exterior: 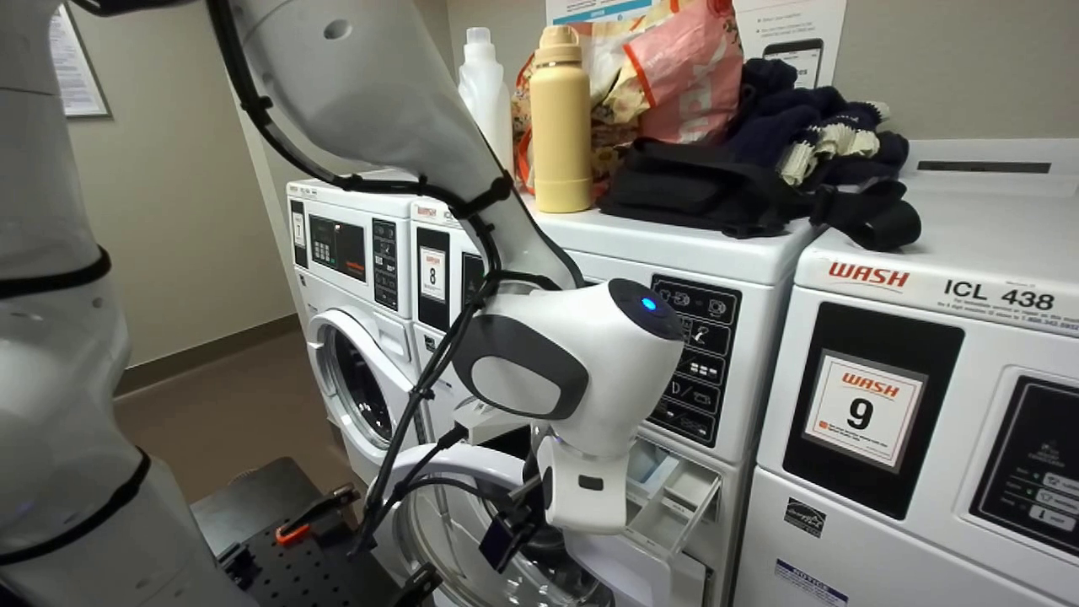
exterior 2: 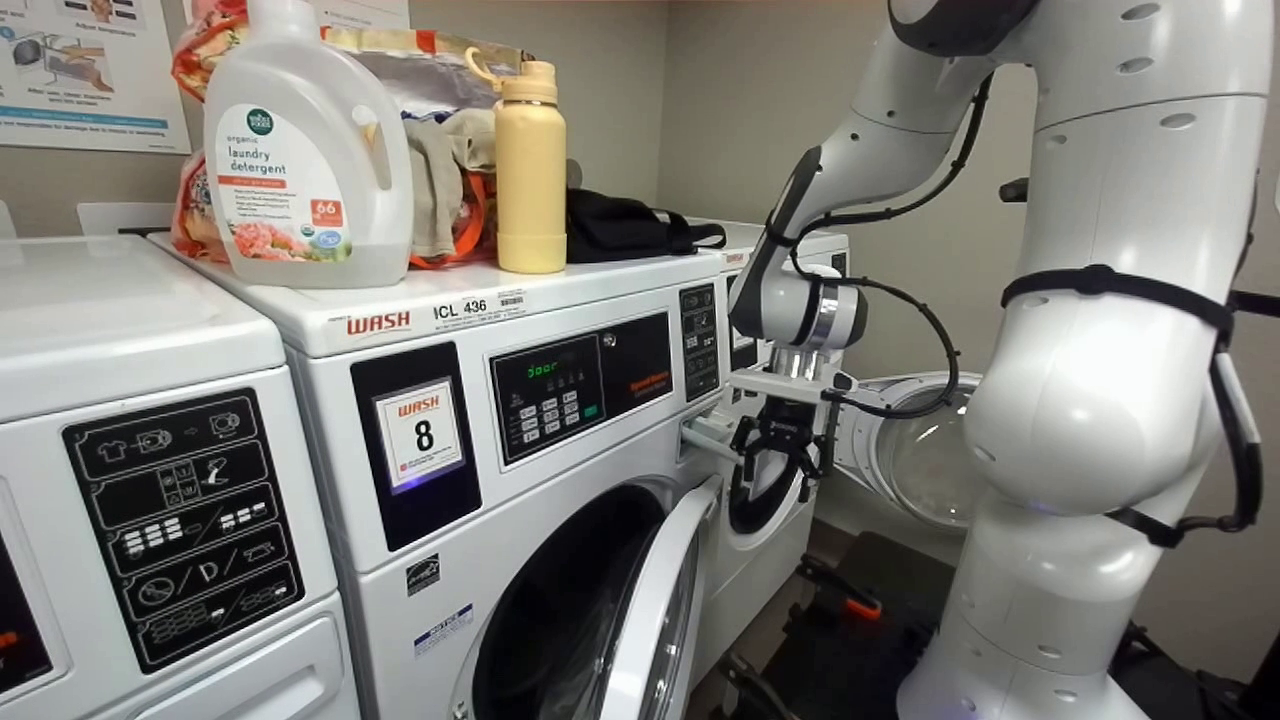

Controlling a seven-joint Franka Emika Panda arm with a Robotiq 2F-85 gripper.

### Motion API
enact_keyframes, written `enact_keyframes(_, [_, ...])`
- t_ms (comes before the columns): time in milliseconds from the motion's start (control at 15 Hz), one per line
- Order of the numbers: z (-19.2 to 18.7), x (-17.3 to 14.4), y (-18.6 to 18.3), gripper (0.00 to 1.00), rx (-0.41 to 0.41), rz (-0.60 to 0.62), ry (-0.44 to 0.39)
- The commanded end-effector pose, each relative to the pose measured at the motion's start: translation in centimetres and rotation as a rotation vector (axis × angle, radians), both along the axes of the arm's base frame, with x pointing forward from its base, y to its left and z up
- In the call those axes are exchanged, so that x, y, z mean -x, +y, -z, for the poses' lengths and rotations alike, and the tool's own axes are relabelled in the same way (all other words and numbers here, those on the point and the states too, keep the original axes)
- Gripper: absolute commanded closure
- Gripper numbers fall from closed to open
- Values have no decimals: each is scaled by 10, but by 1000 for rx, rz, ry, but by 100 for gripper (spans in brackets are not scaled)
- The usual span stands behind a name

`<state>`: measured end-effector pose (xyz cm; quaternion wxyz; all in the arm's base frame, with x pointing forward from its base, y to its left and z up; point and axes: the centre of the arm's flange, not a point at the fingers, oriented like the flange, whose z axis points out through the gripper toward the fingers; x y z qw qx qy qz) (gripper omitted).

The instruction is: Pull the tray of the washing machine

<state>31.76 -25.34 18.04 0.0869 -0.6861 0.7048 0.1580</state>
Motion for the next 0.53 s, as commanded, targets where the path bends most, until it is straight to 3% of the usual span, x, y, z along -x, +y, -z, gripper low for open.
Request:
enact_keyframes(0, [-23,9,4,0,71,82,-66])
enact_keyframes(467, [-54,12,5,0,88,84,-127])
